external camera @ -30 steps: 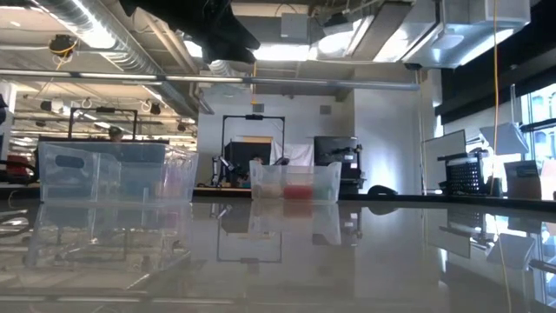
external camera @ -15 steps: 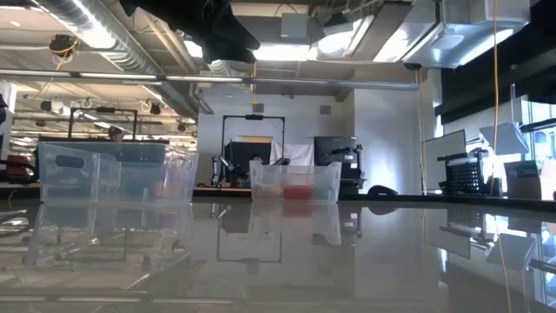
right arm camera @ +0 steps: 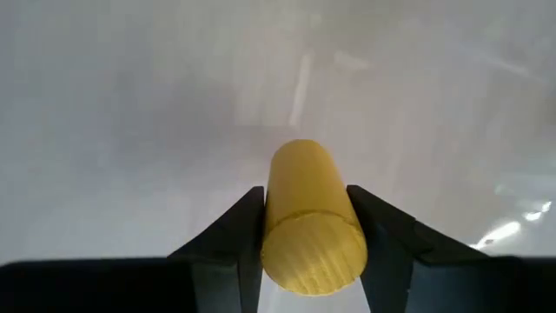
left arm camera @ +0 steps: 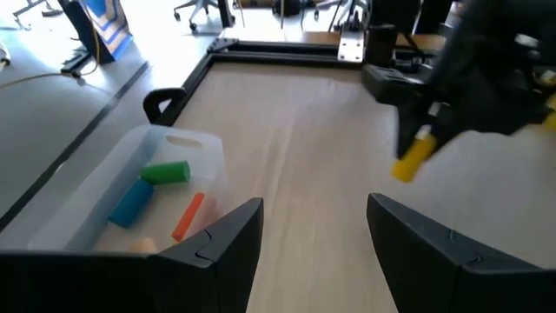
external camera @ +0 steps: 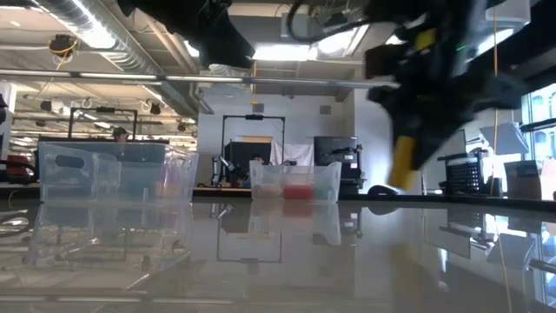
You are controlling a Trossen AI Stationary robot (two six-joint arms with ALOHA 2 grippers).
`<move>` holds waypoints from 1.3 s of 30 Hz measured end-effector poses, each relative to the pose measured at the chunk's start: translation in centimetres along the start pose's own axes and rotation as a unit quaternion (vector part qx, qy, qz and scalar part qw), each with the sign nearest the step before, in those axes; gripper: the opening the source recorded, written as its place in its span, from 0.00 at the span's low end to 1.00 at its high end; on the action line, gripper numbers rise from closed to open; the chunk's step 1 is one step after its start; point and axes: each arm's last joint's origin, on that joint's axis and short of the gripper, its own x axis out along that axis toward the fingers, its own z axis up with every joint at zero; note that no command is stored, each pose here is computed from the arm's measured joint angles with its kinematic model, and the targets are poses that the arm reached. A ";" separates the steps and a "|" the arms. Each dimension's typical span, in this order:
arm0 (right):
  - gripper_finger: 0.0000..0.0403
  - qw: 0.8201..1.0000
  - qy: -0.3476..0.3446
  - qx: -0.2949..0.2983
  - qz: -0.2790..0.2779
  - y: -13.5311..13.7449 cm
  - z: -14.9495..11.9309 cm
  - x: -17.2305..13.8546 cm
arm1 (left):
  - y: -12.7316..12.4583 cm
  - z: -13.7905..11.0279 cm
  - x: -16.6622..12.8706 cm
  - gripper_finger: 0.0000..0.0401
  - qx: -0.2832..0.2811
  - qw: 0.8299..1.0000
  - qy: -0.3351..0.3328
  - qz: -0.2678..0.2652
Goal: Sort blocks by size
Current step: Put the yellow cylinder game block into the top center transparent bin
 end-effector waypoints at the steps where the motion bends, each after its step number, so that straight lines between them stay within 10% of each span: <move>1: 0.35 1.000 -0.004 -0.004 -0.007 -0.9 0.0 0.2 | 0.0 0.0 0.0 0.51 0.001 1.000 0.002 0.000; 12: 0.35 0.990 -0.070 -0.013 -0.125 -11.5 -0.5 1.1 | 0.0 -0.2 0.0 0.51 -0.002 1.000 0.009 -0.001; 24: 0.35 0.933 -0.201 0.040 -0.295 -21.4 -2.1 -0.9 | 0.0 -0.1 0.0 0.51 -0.022 1.000 0.008 0.000; 39: 0.35 0.932 -0.204 0.083 -0.287 -25.6 -4.5 5.0 | 0.0 -0.1 0.0 0.51 -0.026 1.000 0.005 0.000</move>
